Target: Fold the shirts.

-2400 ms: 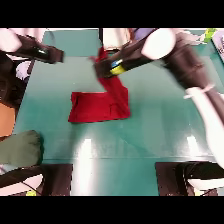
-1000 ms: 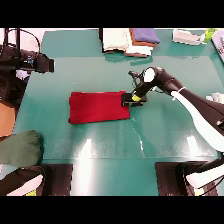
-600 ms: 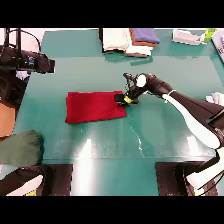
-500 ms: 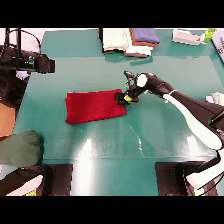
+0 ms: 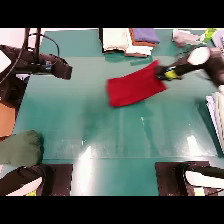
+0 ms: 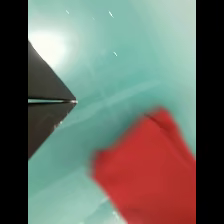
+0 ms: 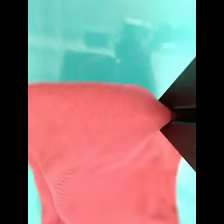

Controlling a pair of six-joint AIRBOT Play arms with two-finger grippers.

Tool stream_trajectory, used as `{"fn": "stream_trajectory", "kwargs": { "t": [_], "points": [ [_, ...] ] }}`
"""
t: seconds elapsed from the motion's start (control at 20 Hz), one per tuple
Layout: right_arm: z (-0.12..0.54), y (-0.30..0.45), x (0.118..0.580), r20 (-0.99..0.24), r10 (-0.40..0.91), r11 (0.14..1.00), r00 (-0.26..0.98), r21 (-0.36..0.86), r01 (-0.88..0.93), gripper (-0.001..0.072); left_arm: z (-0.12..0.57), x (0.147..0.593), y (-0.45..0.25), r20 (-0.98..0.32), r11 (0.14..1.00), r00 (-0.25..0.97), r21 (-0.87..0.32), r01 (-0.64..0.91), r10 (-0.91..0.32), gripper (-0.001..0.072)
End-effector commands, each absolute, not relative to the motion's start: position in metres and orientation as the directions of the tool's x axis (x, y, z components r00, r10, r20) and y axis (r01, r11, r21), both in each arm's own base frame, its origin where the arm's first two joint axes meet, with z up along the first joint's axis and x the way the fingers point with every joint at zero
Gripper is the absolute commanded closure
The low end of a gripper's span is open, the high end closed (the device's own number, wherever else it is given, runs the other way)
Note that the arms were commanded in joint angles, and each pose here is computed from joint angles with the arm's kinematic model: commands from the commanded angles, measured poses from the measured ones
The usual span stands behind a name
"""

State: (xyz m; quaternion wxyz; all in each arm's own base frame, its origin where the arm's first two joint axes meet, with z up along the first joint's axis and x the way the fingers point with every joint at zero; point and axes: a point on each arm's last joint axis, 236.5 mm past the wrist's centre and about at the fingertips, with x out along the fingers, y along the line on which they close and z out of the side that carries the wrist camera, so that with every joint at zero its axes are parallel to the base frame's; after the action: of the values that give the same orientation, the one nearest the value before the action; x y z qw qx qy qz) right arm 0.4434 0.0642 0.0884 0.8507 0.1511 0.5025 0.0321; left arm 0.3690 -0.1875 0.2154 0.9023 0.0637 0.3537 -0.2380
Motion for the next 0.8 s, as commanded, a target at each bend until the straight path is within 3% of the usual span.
{"fn": "stream_trajectory", "kwargs": {
  "t": [0.0,0.25,0.45,0.75],
  "points": [
    [0.133,-0.064,0.414,-0.824,0.006,0.939,0.567,0.2,0.28,0.0694,0.221,0.362,-0.209,-0.647,0.855,0.627,-0.077,0.513,-0.434,0.0685],
    [0.148,-0.194,0.369,-0.796,-0.173,0.826,0.581,0.204,0.525,0.0694,0.221,0.36,-0.213,-0.646,0.855,0.618,-0.106,0.508,-0.448,0.0684],
    [0.147,-0.245,0.356,-0.793,-0.203,0.747,0.575,0.254,0.615,0.0694,0.22,0.359,-0.213,-0.649,0.856,0.615,-0.111,0.506,-0.448,0.0684],
    [0.207,-0.273,0.375,-0.724,-0.259,0.76,0.64,0.255,0.597,0.0694,0.219,0.358,-0.213,-0.652,0.855,0.612,-0.111,0.506,-0.447,0.0684]
  ]
}}
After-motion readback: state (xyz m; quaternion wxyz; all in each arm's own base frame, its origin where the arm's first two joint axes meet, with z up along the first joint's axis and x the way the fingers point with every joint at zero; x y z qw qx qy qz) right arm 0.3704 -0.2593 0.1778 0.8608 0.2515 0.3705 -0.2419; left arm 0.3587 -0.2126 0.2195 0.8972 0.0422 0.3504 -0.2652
